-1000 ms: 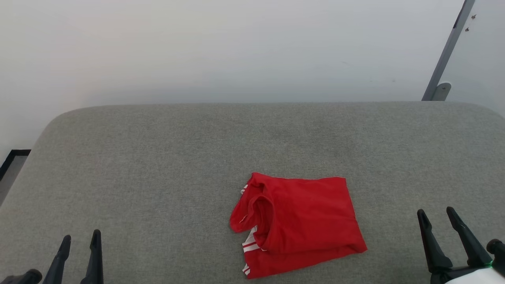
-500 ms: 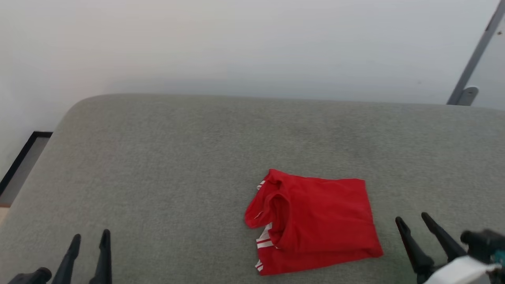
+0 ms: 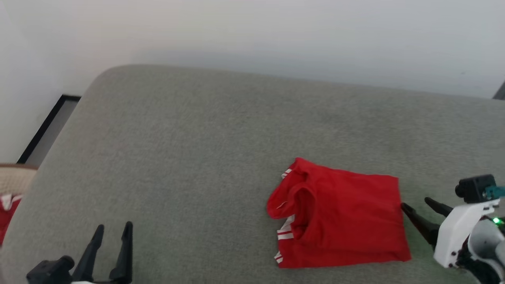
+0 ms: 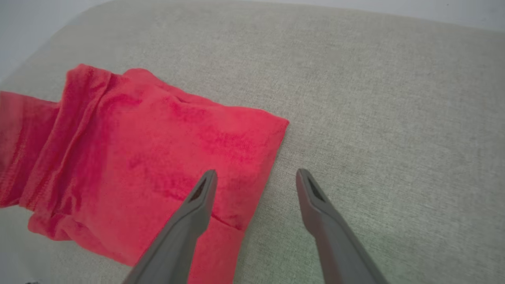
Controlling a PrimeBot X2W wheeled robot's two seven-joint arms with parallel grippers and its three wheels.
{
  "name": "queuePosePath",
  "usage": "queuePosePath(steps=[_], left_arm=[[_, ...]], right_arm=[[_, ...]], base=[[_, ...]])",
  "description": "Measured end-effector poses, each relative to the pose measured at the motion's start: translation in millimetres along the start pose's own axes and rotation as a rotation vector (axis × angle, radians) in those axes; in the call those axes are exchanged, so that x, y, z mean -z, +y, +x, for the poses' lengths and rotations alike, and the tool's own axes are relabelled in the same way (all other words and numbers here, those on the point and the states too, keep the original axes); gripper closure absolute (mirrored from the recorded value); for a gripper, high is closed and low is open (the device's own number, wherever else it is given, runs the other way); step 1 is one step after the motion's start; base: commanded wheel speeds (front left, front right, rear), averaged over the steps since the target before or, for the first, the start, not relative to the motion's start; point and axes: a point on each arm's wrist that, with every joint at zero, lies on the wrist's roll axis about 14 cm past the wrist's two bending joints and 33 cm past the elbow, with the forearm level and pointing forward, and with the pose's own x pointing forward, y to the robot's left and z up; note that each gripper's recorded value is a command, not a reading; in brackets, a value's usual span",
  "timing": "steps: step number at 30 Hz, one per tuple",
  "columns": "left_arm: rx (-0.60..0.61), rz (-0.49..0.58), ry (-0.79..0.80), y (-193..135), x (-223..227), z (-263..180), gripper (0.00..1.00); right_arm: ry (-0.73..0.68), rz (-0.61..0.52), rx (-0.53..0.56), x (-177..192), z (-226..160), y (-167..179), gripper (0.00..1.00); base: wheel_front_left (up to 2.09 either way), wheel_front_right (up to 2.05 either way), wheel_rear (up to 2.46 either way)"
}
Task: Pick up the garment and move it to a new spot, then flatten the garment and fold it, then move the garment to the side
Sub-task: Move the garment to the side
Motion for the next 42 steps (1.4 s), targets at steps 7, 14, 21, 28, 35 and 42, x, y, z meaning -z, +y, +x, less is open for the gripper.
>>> queuePosePath(steps=[7,14,21,28,35,42], left_arm=[[-0.026,-0.006,0.032,4,8,2,0.00],[-0.045,-0.007,0.066,6,17,11,0.00],[-0.063,-0.006,0.089,9,23,18,0.00],[-0.037,0.000,0.085,3,21,33,0.00],[0.053,0.019,0.081,-20,20,60,0.00],[0.177,0.052,0.069,-54,17,92,0.00]], right_arm=[[0.293,0.035,-0.038,30,22,-2,0.00],[0.570,0.068,-0.069,60,42,1,0.00],[0.737,0.093,-0.089,73,59,5,0.67],[0.681,0.103,-0.121,58,63,9,1.00],[0.600,0.093,-0.071,40,51,-20,1.00],[0.529,0.081,0.084,22,24,-80,1.00]], base=[[0.00,0.00,0.00],[0.00,0.00,0.00],[0.00,0.00,0.00],[0.00,0.00,0.00],[0.00,0.00,0.00],[0.00,0.00,0.00]])
